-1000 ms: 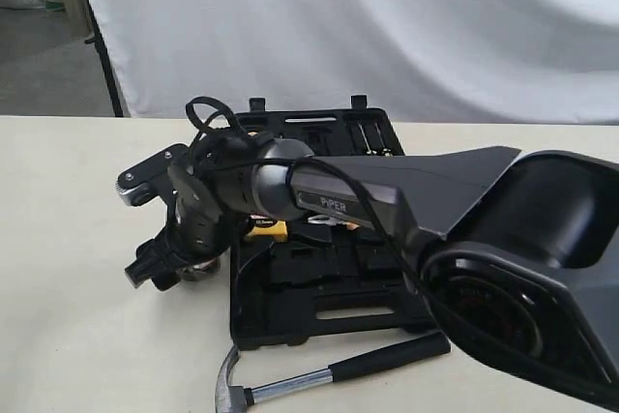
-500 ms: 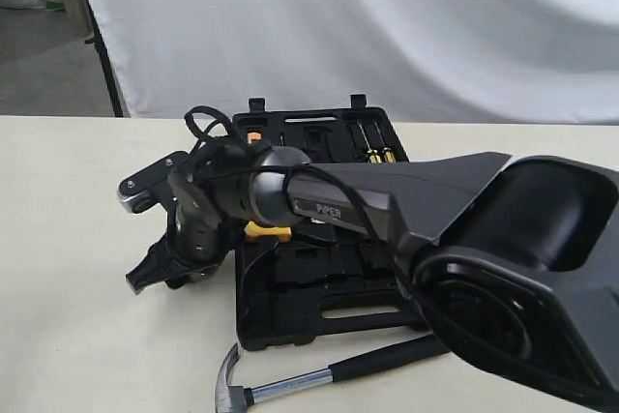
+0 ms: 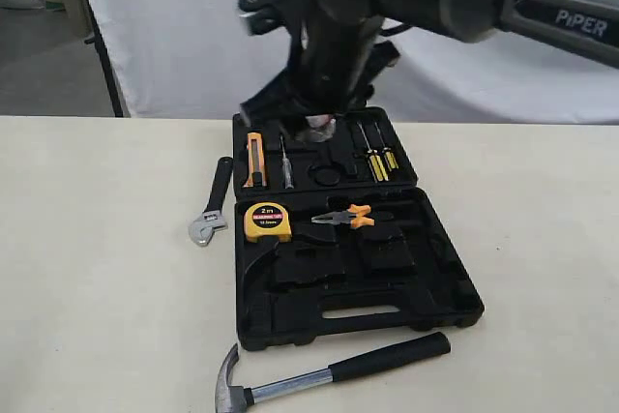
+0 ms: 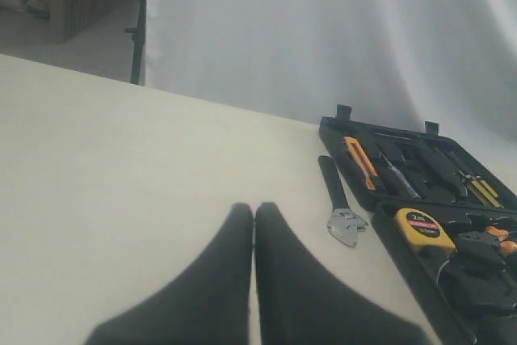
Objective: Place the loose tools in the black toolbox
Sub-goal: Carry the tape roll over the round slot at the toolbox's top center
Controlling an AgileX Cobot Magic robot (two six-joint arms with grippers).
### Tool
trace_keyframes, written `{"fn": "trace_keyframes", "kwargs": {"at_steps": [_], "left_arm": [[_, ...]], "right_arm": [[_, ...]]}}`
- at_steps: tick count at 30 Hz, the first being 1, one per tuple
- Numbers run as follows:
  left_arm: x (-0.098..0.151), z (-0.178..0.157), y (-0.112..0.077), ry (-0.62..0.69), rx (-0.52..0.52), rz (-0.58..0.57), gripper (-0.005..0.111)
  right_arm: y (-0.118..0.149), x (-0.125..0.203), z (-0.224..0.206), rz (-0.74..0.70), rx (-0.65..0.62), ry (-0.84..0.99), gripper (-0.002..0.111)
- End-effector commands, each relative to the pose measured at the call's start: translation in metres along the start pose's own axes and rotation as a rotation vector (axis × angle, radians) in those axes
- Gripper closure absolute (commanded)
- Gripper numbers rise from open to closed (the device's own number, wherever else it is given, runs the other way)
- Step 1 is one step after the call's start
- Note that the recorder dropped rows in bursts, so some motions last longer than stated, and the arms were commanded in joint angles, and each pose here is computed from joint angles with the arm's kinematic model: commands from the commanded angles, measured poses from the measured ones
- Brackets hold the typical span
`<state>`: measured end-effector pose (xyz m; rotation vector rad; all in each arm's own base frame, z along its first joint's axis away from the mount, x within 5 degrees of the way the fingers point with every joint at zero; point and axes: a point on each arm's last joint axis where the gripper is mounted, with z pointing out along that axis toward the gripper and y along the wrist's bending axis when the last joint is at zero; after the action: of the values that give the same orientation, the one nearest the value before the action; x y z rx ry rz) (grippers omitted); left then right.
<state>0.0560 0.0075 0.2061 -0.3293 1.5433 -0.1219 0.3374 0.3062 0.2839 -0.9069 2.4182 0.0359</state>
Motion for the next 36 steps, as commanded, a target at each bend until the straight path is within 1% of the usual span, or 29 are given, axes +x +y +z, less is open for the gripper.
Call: {"fn": "trace_keyframes", "kwargs": {"at_steps": [1, 4, 7, 14, 19, 26, 36], "left_arm": [[-0.002, 0.0, 0.001, -0.02, -0.021, 0.0, 0.106], [-0.002, 0.0, 0.001, -0.02, -0.021, 0.0, 0.106], [-0.002, 0.0, 0.001, -0.02, -0.021, 0.0, 0.106], [-0.002, 0.0, 0.001, -0.02, -0.021, 0.0, 0.106], [-0.002, 0.0, 0.001, -0.02, -0.021, 0.0, 0.106], [-0.002, 0.0, 0.001, -0.02, -0.021, 0.0, 0.106], [-0.002, 0.0, 0.001, -0.02, -0.021, 0.0, 0.106]], "right_arm": [[-0.045, 0.03, 0.046, 0.099, 0.011, 0.017, 0.109], [-0.07, 0.05, 0.073, 0.238, -0.032, -0.066, 0.109], [-0.077, 0.054, 0.086, 0.265, -0.031, -0.066, 0.109], [-0.072, 0.057, 0.118, 0.289, -0.049, -0.094, 0.109], [-0.07, 0.056, 0.132, 0.288, -0.05, -0.142, 0.109], [-0.071, 0.05, 0.133, 0.306, -0.051, -0.217, 0.109], [-0.067, 0.049, 0.133, 0.305, -0.056, -0.223, 0.109]]}}
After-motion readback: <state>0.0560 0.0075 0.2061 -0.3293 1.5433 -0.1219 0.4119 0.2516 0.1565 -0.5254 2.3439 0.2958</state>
